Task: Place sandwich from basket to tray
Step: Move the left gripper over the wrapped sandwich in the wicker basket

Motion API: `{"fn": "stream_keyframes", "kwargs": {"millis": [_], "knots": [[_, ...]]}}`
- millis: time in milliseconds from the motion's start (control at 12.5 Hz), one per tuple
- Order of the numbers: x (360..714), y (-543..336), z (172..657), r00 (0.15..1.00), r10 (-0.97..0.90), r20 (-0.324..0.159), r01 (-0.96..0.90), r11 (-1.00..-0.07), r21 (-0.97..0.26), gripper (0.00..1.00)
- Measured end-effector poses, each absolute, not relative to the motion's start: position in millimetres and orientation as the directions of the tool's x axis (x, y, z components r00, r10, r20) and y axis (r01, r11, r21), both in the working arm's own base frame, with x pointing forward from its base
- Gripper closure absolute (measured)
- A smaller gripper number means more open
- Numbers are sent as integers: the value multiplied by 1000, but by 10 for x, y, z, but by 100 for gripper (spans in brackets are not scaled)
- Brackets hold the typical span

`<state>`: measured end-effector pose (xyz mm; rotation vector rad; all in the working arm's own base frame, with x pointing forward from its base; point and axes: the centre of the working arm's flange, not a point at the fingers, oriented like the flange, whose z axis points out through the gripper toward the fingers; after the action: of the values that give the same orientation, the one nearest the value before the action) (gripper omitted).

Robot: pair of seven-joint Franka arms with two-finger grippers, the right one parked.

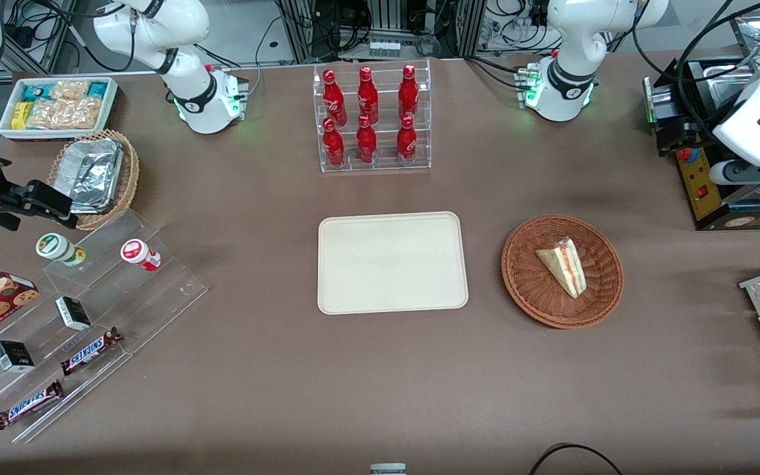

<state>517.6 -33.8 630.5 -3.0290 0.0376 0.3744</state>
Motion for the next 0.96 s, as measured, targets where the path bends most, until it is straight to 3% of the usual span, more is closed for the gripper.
{"fn": "stream_keyframes", "kwargs": {"millis": [320, 640, 960], "knots": [[5229, -350, 6153, 962, -15, -272, -40, -996, -86, 0], [5448, -449, 5415, 953, -40, -302, -68, -994, -81, 0], [5454, -552, 4554, 965, -39, -260, -63, -995, -84, 0]]}}
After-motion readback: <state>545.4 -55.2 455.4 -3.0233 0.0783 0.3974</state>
